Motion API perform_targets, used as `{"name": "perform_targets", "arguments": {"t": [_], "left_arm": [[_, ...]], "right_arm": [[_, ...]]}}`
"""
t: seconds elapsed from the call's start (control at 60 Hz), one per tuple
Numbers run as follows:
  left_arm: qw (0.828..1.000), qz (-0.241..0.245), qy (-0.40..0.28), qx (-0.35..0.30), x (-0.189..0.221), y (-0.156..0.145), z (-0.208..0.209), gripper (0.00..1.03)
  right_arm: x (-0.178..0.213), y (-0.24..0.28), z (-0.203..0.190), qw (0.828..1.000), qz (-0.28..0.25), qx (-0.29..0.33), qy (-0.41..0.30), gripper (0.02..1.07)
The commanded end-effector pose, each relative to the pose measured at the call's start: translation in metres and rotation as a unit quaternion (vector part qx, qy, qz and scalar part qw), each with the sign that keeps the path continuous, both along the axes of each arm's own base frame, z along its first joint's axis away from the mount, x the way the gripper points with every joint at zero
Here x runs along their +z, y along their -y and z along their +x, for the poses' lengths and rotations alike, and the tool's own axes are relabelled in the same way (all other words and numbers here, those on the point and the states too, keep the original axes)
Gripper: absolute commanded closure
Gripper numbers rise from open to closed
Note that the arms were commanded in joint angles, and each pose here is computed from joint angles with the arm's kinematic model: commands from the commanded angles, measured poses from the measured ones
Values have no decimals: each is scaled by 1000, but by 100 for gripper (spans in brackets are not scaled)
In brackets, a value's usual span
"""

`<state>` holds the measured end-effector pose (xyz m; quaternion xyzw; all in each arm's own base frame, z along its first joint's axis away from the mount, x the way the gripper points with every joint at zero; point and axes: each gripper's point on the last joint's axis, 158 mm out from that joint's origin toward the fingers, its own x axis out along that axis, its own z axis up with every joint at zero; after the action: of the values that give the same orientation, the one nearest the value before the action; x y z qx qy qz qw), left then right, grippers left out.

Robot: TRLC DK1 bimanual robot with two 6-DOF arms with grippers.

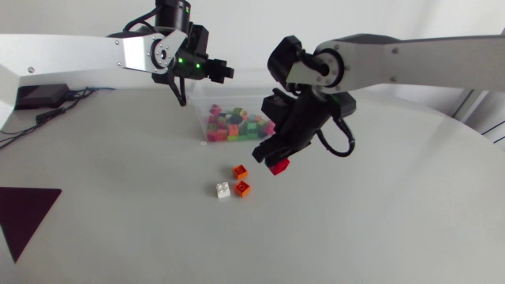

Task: Place the duplo bricks in the container

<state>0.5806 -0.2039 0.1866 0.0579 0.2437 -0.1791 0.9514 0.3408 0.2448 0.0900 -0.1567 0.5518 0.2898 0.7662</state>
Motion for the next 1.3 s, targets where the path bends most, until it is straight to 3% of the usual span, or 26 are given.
{"name": "perform_targets", "arguments": {"t": [0.0,0.15,0.3,0.45,0.583,0.867,1.017,1.283], "left_arm": [[1000,-9,10,18,5,-9,11,10],[1000,9,14,10,17,-25,-19,7],[998,38,22,-39,27,-36,-65,7],[992,82,4,-95,9,-39,-106,7],[979,125,-38,-159,-26,-36,-141,7],[925,193,-130,-299,-114,-7,-207,7],[908,202,-155,-332,-139,-2,-217,7],[893,213,-174,-357,-165,-1,-223,7]], "right_arm": [[27,-3,13,999,24,4,31,80],[63,-5,42,995,65,-6,80,80],[96,-5,77,987,101,-24,126,80],[111,-11,107,979,127,-33,155,80],[115,-20,130,973,144,-37,176,80],[122,-30,167,961,171,-51,211,80],[116,-30,184,958,175,-58,221,80],[103,-35,212,951,185,-63,240,80]]}}
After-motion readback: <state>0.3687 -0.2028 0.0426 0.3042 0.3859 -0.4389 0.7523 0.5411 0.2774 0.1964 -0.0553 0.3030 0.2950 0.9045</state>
